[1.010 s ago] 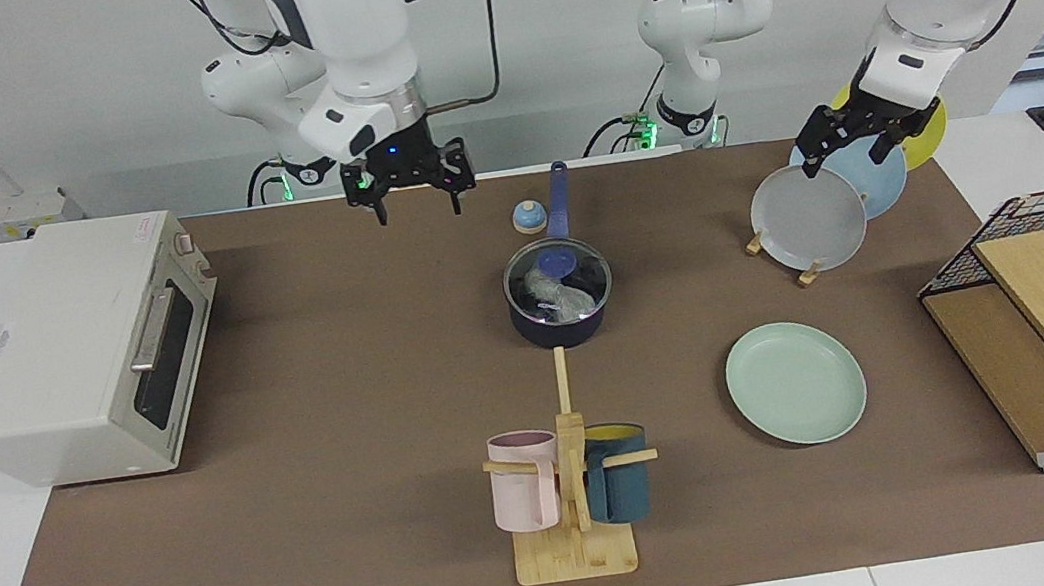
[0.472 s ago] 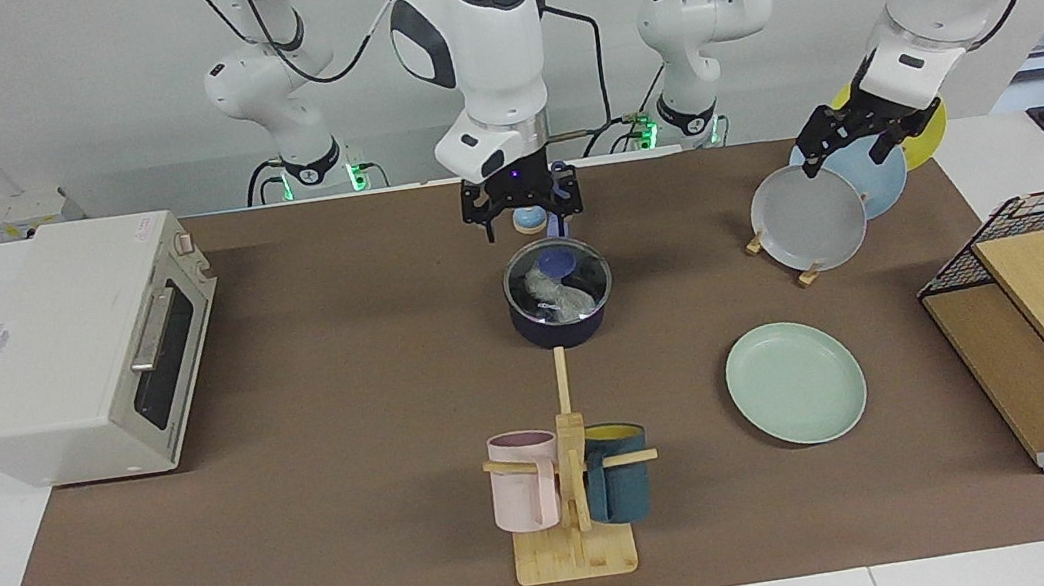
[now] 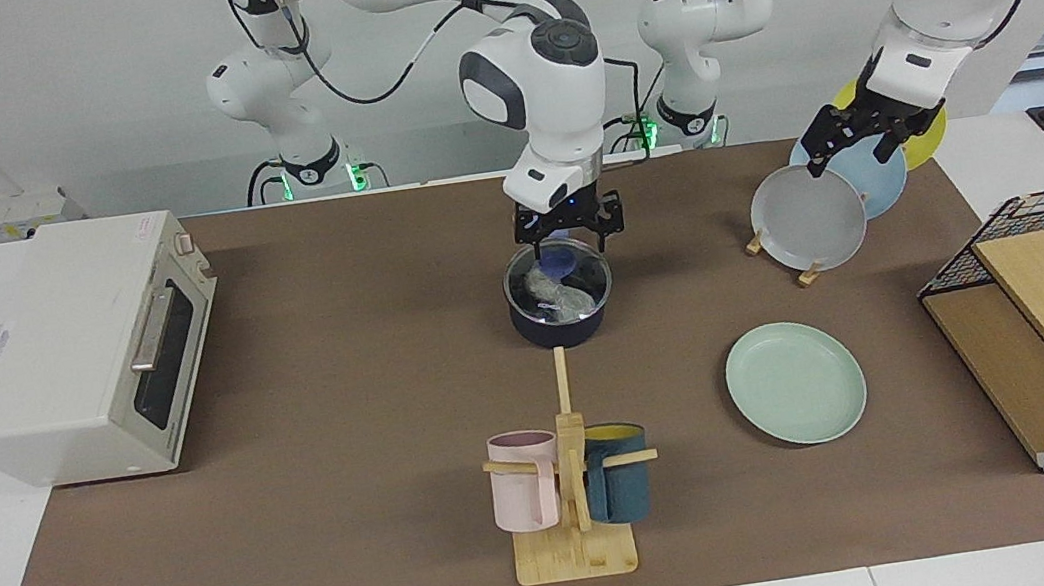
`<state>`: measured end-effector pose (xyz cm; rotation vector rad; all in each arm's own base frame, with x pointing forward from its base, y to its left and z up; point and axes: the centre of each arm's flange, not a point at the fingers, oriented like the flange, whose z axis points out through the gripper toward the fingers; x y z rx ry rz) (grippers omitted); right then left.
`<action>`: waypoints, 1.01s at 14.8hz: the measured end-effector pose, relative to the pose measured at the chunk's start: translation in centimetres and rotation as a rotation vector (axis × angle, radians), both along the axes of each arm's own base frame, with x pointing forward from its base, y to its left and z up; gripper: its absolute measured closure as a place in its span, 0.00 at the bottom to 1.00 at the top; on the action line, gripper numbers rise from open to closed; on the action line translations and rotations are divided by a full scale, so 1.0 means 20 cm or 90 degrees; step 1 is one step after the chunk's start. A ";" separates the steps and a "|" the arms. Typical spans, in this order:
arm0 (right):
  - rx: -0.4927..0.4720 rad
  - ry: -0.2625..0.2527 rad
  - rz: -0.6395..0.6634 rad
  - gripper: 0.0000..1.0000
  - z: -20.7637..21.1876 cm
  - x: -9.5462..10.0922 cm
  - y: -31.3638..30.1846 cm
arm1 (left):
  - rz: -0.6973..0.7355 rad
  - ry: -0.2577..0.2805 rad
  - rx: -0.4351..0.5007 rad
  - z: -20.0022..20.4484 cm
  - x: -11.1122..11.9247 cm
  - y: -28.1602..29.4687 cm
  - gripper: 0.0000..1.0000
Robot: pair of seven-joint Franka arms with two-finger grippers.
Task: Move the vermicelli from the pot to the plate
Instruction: 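Grasp the blue lid knob with the right gripper and lift the lid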
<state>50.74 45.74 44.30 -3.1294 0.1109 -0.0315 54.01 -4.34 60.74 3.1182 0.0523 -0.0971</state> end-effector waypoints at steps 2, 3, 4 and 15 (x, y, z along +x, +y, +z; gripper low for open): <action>0.002 -0.003 -0.001 0.00 -0.03 0.01 0.00 | 0.002 -0.001 0.000 0.00 0.00 0.01 0.00; 0.001 -0.002 -0.001 0.00 -0.05 0.00 -0.01 | 0.002 -0.002 0.000 0.00 0.00 0.01 0.00; -0.002 0.001 -0.002 0.00 -0.06 0.00 -0.01 | 0.002 -0.002 0.000 0.00 0.00 0.01 0.00; -0.009 0.008 -0.003 0.00 -0.23 -0.02 -0.06 | 0.002 -0.003 0.000 0.00 0.00 0.01 0.00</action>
